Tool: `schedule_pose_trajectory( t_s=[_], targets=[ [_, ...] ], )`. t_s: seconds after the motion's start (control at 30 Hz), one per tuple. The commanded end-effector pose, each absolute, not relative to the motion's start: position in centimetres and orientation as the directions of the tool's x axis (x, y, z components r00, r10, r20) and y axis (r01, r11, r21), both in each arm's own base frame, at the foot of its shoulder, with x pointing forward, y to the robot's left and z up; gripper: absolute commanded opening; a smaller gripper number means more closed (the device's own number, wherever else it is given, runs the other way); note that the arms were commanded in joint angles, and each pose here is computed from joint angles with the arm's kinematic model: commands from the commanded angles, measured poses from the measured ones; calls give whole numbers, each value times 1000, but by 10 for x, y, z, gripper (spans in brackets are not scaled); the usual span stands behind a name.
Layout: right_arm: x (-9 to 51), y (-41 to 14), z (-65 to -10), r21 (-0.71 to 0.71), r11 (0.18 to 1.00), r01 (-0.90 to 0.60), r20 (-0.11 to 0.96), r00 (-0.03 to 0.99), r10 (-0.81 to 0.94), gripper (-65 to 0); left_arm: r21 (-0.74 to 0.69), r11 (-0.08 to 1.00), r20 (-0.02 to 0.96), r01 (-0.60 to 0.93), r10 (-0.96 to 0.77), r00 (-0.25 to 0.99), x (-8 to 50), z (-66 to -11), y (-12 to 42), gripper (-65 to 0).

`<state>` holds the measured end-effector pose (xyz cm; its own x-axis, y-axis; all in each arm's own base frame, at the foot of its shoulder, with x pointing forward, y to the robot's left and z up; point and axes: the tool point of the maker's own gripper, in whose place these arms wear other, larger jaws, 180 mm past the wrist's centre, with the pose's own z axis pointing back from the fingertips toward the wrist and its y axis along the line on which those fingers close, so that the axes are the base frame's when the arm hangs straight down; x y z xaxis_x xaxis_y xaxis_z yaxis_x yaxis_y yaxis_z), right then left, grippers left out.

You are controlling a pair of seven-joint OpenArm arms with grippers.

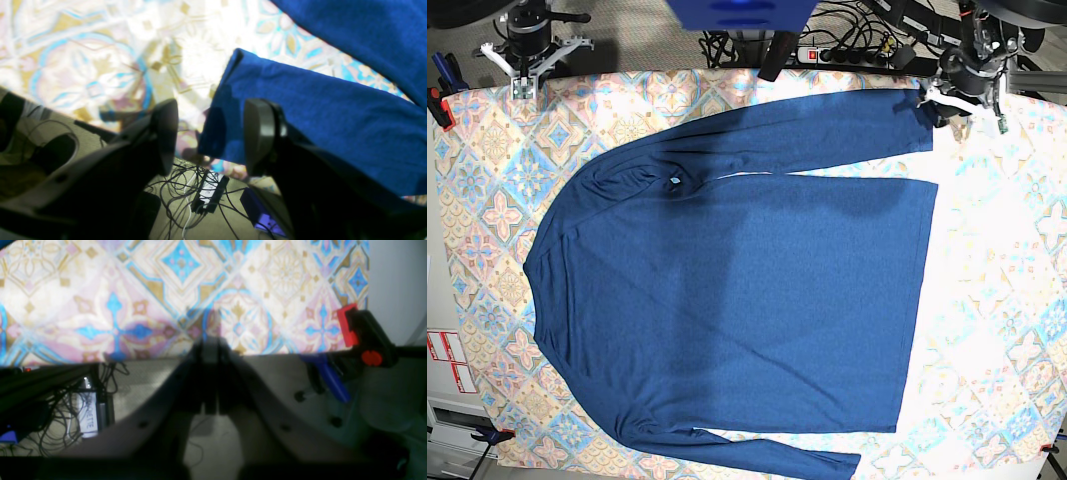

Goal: Fold the T-shirt properly
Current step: 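Lower both grippers and grasp the shirt's shoulder corners at the collar edge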

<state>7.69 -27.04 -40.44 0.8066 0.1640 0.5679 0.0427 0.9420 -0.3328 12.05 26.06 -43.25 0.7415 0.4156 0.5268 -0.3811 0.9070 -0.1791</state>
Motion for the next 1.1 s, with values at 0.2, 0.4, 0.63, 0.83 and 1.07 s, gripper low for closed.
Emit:
schedule_pose_trajectory(
  t_s=[0.2, 0.4, 0.63, 0.83, 1.07],
  targets=[
    [80, -273, -396, -349, 936, 42, 584, 791, 182, -650, -168, 907, 444, -387, 420, 792, 105, -465, 260, -340],
    [80, -273, -396, -349, 936, 42, 584, 791, 182, -650, -188, 915, 417, -357, 403, 815, 101, -474, 248, -342],
    [82, -272, -395, -348, 937, 41, 589, 787, 184, -650, -287, 937, 388, -200, 305, 870, 100, -478, 199, -451],
    [82, -274, -394, -351, 935, 44, 590, 786, 185, -650, -328, 934, 383, -141, 269, 884, 95, -477, 183, -464],
    [82, -274, -393, -352, 935, 45, 590, 786, 185, -650, -347, 935, 421, -71, 223, 879, 95, -459, 174, -612]
  ],
)
